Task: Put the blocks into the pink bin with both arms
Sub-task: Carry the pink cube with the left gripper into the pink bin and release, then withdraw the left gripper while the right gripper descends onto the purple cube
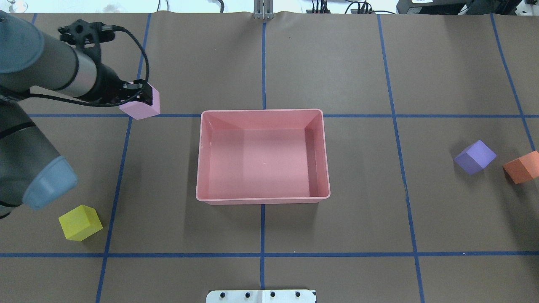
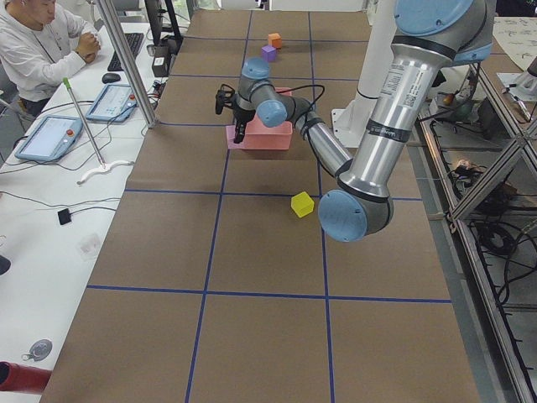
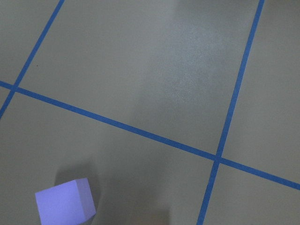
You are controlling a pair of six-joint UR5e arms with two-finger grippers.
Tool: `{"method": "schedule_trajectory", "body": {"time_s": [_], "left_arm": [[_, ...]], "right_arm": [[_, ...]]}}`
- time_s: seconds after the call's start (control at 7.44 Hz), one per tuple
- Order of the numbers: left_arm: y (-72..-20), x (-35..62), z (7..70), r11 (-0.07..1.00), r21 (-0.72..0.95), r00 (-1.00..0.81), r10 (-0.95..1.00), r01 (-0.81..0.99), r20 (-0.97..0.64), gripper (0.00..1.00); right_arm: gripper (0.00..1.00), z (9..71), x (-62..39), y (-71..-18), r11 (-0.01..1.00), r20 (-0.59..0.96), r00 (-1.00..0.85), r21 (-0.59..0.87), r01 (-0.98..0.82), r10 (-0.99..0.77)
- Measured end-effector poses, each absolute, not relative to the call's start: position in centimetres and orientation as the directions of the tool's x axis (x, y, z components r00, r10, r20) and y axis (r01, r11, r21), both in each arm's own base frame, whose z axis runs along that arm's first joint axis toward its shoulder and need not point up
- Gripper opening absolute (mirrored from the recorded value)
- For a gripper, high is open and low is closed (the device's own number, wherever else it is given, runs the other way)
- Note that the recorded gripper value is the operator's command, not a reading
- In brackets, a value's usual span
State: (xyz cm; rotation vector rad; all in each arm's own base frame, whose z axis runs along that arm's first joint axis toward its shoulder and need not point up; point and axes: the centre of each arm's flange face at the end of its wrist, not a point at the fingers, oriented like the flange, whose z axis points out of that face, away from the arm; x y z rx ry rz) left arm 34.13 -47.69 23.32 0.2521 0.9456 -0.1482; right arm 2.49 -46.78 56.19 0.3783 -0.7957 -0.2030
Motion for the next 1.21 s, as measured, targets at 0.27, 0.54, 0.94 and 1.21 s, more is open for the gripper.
{"method": "schedule_trajectory", "body": {"time_s": [0.27, 0.54, 0.94, 1.21], "left_arm": [[-43.4, 42.4, 16.1, 0.969, 0.122, 0.576, -0.024, 0.213, -0.817, 0.48], [-40.6, 48.1, 12.8, 0.973, 0.109, 0.58, -0.031, 0.206, -0.814, 1.0], [-40.2, 45.9, 11.8, 0.968, 0.176, 0.618, 0.028, 0.181, -0.785, 1.0], [-41.9, 37.6, 14.8, 0.954, 0.292, 0.701, 0.166, 0.063, -0.693, 1.0]], "right_arm": [[1.0, 55.7, 1.7, -47.1, 0.922, 0.669, 0.682, 0.387, 0.022, -0.296], [1.0, 55.0, 0.4, -47.3, 0.928, 0.683, 0.675, 0.372, 0.011, -0.281], [1.0, 53.5, -2.6, -47.5, 0.927, 0.709, 0.651, 0.375, -0.022, -0.271], [1.0, 53.4, -5.0, -46.8, 0.91, 0.701, 0.635, 0.414, 0.01, -0.325]]}}
